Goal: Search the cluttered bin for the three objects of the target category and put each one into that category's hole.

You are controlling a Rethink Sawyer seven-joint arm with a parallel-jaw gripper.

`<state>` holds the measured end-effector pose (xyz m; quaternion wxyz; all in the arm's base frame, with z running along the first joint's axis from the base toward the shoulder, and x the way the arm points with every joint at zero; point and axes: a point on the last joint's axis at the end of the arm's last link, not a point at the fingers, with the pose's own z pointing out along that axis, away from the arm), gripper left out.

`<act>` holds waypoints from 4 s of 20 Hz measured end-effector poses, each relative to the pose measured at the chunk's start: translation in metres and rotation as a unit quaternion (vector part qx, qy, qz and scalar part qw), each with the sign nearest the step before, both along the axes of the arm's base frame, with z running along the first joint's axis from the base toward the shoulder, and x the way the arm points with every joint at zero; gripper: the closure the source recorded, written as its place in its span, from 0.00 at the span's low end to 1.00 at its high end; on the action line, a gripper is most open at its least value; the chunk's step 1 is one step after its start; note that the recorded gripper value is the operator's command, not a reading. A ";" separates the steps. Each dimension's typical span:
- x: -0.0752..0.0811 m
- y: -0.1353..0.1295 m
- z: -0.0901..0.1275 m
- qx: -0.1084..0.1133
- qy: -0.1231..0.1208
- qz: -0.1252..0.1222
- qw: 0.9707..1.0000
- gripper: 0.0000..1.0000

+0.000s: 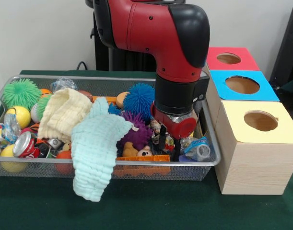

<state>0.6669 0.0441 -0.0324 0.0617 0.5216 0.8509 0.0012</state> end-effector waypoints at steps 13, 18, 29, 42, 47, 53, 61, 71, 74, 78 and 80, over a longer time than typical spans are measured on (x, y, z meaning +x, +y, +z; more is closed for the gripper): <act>-0.003 0.000 -0.003 -0.010 -0.008 0.022 1.000 0.00; -0.006 -0.002 -0.007 -0.012 -0.011 0.037 0.999 0.00; -0.026 -0.006 -0.024 0.006 0.004 0.062 0.998 0.00; -0.035 -0.002 -0.030 0.022 0.004 0.074 0.997 1.00; -0.034 0.006 -0.030 0.026 0.002 0.079 0.997 1.00; -0.034 0.014 -0.028 0.026 0.001 0.085 0.996 1.00; -0.033 0.014 -0.027 0.026 0.000 0.085 0.996 1.00; -0.026 0.043 0.011 0.002 -0.003 0.119 0.993 1.00; -0.025 0.057 0.025 -0.007 -0.002 0.135 0.991 1.00; -0.024 0.060 0.037 -0.015 -0.002 0.140 0.990 1.00; -0.022 0.057 0.042 -0.017 -0.004 0.138 0.990 1.00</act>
